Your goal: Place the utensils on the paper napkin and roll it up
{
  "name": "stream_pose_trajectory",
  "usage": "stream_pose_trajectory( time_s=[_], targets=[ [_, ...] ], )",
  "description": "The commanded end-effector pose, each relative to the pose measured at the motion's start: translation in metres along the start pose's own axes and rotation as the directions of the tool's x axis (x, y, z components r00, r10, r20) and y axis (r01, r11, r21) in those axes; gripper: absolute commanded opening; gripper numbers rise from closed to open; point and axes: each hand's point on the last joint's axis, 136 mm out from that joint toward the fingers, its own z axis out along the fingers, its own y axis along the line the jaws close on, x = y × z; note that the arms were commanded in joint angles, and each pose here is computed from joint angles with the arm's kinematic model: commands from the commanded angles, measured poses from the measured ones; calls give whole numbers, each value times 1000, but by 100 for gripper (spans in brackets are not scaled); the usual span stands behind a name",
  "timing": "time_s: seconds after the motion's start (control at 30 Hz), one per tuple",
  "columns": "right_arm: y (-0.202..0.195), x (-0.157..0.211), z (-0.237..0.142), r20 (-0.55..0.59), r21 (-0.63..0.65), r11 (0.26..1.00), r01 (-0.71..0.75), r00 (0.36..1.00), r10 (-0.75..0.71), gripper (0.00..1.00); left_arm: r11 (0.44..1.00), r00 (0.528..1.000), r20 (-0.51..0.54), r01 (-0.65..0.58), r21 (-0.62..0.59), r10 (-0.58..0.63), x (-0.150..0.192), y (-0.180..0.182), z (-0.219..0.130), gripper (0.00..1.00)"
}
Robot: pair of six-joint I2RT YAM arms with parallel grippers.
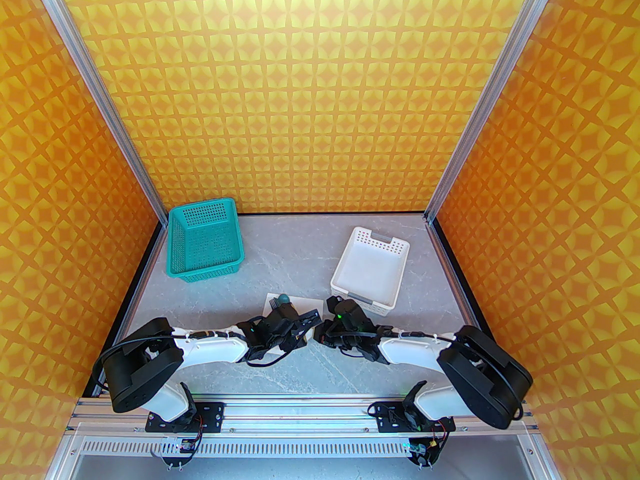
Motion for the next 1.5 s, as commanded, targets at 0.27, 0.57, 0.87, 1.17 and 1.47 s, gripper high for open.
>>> stream_pose_trajectory(
  time_s=[0.27,0.57,0.87,1.17,1.47],
  targets=[
    [11,-12,11,18,-16,1000,11,1000,-11,0,999,1000,1,30,18,-30,7,-2,5,83],
    [-7,-4,19,-15,49,999,-10,1000,11,0,999,999,22,41,21,-42,4,0,3,83],
    [-30,5,19,-35,139,990,-36,999,42,0,982,965,182,185,38,-189,-32,20,-40,84],
    [-37,11,20,-56,157,987,-30,998,39,0,753,727,198,644,135,-657,-22,44,-113,67],
    [-40,12,20,-59,176,984,-23,998,33,0,382,446,-89,840,385,-891,-26,-8,-120,3]
  ],
)
